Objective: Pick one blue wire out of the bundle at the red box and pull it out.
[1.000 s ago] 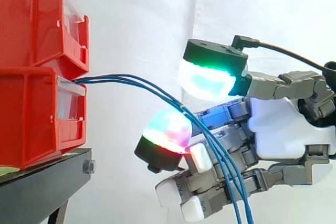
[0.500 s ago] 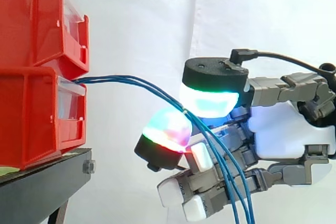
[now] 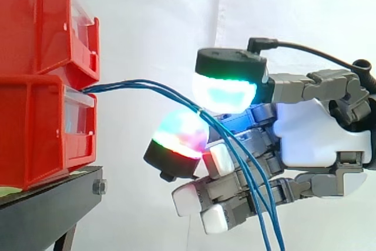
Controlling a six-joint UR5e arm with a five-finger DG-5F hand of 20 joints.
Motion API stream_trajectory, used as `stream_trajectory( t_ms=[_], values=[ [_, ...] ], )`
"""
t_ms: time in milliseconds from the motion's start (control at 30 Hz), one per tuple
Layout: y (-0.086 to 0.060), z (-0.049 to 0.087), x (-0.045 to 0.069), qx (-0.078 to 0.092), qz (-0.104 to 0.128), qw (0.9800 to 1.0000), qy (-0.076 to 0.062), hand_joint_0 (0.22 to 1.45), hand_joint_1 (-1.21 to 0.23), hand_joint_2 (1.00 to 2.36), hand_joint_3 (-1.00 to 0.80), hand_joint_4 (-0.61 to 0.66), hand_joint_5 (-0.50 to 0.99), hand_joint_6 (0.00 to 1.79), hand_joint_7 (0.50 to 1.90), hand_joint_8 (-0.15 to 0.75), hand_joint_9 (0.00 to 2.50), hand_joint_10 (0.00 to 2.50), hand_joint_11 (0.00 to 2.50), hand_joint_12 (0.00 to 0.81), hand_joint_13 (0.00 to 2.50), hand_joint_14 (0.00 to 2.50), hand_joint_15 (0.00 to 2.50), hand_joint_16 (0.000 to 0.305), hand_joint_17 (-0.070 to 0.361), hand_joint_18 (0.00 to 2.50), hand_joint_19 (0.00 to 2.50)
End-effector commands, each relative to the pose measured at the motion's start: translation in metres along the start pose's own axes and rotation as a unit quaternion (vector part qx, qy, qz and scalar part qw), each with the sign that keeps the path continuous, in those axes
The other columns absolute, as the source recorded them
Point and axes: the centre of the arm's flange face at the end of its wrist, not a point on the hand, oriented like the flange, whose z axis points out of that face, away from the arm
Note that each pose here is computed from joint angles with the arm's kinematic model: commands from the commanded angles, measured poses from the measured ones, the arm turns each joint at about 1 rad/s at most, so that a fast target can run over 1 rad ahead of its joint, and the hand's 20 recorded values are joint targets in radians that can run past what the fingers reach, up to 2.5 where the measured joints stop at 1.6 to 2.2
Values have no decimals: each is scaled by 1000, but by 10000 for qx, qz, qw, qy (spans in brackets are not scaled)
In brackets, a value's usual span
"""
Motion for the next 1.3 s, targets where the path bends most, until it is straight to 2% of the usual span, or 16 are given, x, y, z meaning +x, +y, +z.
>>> stream_trajectory(
  t_ms=[0,67,200,300,433,667,833,1100,1267],
  values=[
    [1,0,1,3,-1,10000,43,558,-554,1008,-305,238,-150,851,755,331,987,20,603,407,706,15,393,67,151,550,523],
    [3,0,1,-4,1,10000,43,538,-542,1008,-368,202,-153,846,799,308,971,20,622,381,678,18,402,61,137,502,539],
    [3,0,0,-4,9,10000,58,515,-552,1005,-418,200,-151,852,787,319,977,22,614,388,687,18,402,62,140,512,533],
    [4,0,1,-12,26,10000,66,512,-650,1004,-425,186,-151,866,790,317,985,23,632,386,690,18,400,62,140,519,525],
    [4,0,0,-12,34,10000,58,571,-761,1012,-316,172,-156,900,772,301,985,21,658,367,688,17,399,59,132,519,524],
    [5,0,-2,-19,35,10000,66,609,-808,1017,-146,103,-158,926,755,306,975,22,657,379,708,17,389,61,136,558,502],
    [6,-1,-3,-12,33,10000,58,608,-814,1013,-89,158,-163,914,740,314,970,19,644,394,714,15,384,64,144,585,486],
    [6,-1,-3,-12,33,9999,96,615,-807,1013,-185,207,-165,899,731,301,963,22,657,382,707,17,394,61,137,559,500],
    [6,-1,-2,-12,33,9999,104,590,-713,1012,-224,221,-161,894,759,309,980,19,654,386,715,16,401,63,141,560,513]
  ],
)
